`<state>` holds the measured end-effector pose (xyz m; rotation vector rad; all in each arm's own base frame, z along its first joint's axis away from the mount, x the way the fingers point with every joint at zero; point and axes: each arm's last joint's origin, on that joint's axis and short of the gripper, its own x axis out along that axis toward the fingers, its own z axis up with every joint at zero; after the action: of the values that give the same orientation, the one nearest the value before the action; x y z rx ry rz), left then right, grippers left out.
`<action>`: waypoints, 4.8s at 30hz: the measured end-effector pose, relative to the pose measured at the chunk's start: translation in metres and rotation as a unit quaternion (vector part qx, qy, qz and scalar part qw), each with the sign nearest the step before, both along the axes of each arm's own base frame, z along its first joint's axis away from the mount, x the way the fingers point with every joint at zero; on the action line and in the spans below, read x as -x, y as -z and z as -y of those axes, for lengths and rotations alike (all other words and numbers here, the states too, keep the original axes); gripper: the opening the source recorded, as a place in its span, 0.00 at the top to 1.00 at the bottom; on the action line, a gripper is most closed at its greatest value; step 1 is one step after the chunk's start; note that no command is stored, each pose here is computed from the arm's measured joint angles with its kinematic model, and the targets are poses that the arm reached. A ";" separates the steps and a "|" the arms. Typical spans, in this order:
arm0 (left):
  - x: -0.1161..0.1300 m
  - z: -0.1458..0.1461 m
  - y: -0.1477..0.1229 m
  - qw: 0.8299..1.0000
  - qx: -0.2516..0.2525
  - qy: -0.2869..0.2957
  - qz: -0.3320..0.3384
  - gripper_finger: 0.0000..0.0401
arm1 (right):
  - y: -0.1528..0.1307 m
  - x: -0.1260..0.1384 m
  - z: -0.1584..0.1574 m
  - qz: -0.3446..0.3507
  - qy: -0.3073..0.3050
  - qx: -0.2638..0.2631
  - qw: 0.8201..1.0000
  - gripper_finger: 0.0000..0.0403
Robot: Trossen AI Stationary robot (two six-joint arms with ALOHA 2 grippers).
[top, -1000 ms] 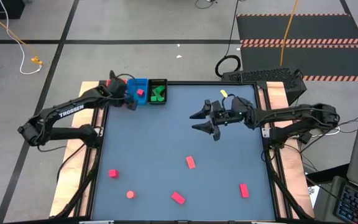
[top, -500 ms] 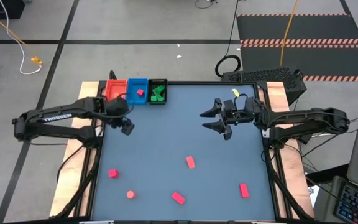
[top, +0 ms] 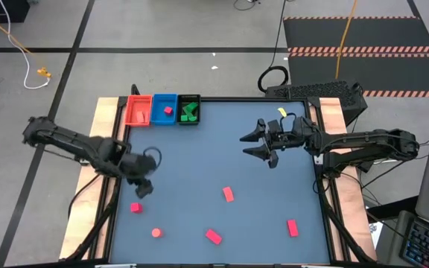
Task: Sort & place blocks by color
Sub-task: Put the red block into the blue bin
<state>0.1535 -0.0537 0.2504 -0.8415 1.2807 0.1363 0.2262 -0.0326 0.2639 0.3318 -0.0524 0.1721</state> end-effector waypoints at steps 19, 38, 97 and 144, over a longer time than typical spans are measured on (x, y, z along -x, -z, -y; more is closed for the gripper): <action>-0.003 0.089 0.034 0.974 -0.078 0.207 -0.053 0.43 | 0.000 0.000 0.000 0.002 0.001 0.006 1.000 0.44; 0.009 0.089 0.029 0.964 -0.149 0.207 -0.077 0.16 | 0.000 0.000 0.000 0.003 0.002 0.010 1.000 0.44; -0.015 0.068 0.059 0.954 -0.176 0.216 -0.114 0.67 | 0.000 0.000 0.000 0.009 0.005 0.046 0.999 0.44; -0.034 -0.232 -0.019 0.847 -0.501 0.092 -0.151 0.62 | 0.004 0.000 0.000 -0.006 0.010 0.095 0.995 0.44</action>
<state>0.1877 0.1779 0.2695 0.2226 1.3347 0.7376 0.2266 -0.0329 0.2599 0.1420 -0.0272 0.1545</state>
